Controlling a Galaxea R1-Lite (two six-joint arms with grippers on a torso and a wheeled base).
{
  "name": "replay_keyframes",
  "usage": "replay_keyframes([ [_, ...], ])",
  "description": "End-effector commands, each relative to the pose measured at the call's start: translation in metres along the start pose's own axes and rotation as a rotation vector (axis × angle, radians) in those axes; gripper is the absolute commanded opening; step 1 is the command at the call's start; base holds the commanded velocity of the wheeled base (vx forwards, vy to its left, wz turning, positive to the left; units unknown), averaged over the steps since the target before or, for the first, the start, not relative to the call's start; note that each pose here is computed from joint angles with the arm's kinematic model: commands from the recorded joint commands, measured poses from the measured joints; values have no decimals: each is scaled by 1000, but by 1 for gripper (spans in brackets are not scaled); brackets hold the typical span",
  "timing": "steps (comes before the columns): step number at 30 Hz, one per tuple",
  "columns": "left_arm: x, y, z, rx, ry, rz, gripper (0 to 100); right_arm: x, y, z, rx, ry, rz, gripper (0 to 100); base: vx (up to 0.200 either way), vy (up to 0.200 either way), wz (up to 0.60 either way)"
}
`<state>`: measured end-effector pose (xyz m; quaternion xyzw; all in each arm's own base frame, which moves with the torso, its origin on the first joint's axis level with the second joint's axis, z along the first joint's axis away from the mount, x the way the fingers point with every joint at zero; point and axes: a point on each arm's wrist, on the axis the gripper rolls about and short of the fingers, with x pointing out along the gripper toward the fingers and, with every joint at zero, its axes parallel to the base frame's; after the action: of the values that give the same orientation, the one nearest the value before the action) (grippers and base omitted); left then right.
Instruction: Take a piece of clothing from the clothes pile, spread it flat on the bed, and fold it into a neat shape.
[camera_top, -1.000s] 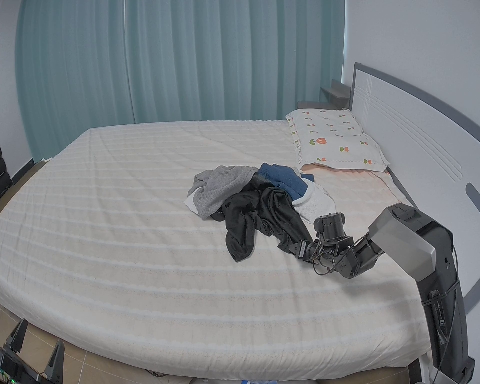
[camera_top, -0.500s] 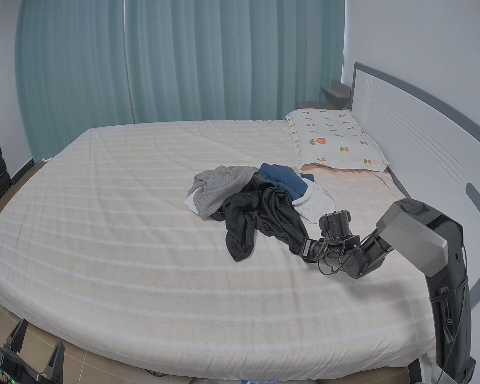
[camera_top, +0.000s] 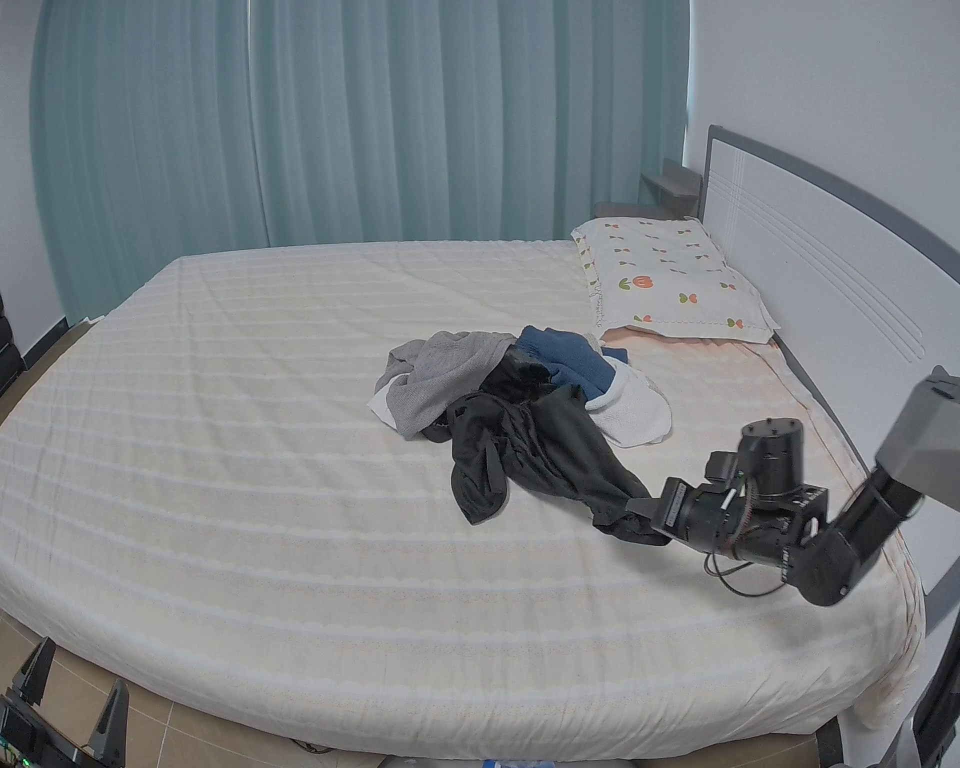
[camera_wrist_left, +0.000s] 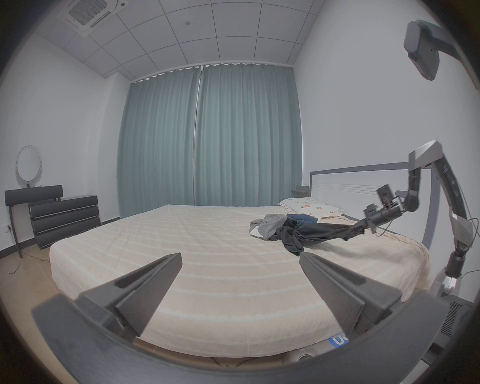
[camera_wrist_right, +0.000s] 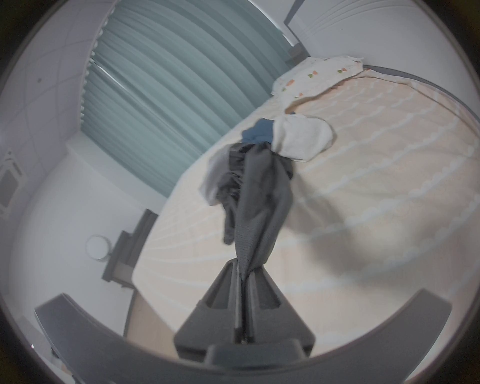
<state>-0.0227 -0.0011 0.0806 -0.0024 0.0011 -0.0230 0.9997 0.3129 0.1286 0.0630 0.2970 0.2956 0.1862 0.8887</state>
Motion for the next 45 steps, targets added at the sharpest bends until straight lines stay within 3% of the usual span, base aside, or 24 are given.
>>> replay_keyframes([
  [1,0,0,-4,13,-7,-5,100,-109,38,-5,-39,-104,307,0,0,0,0],
  [10,0,1,-4,31,-10,23,100,-151,68,-4,-102,-171,452,0,0,0,0],
  [17,-1,0,2,61,-41,22,100,-158,76,-4,-116,-183,494,0,0,0,0],
  [19,-7,0,35,25,-157,22,100,-158,76,-4,-116,-183,494,0,0,0,0],
  [20,-6,0,110,-107,-280,-1,100,-157,76,-4,-116,-181,497,0,0,0,0],
  [21,5,0,124,-145,-244,-11,100,-156,77,-4,-117,-178,498,0,0,0,0],
  [22,11,0,129,-119,-225,-4,100,-155,77,-5,-117,-173,499,0,0,0,0],
  [24,22,0,129,24,-163,-7,100,-154,80,-6,-120,-168,511,0,0,0,0],
  [26,42,1,114,96,-13,-9,100,-154,81,-5,-121,-174,515,0,0,0,0],
  [27,54,2,109,93,60,-15,100,-155,82,-4,-123,-180,520,0,0,0,0],
  [31,69,1,106,85,138,-63,100,-156,84,-2,-124,-189,528,0,0,0,0],
  [35,98,-7,96,31,300,-202,100,-148,84,-2,-119,-176,517,0,0,0,0],
  [40,121,-16,84,41,435,-262,100,-144,86,-7,-118,-156,516,0,0,0,0],
  [45,145,-25,78,36,460,-301,100,-139,97,-3,-122,-195,517,0,0,0,0],
])
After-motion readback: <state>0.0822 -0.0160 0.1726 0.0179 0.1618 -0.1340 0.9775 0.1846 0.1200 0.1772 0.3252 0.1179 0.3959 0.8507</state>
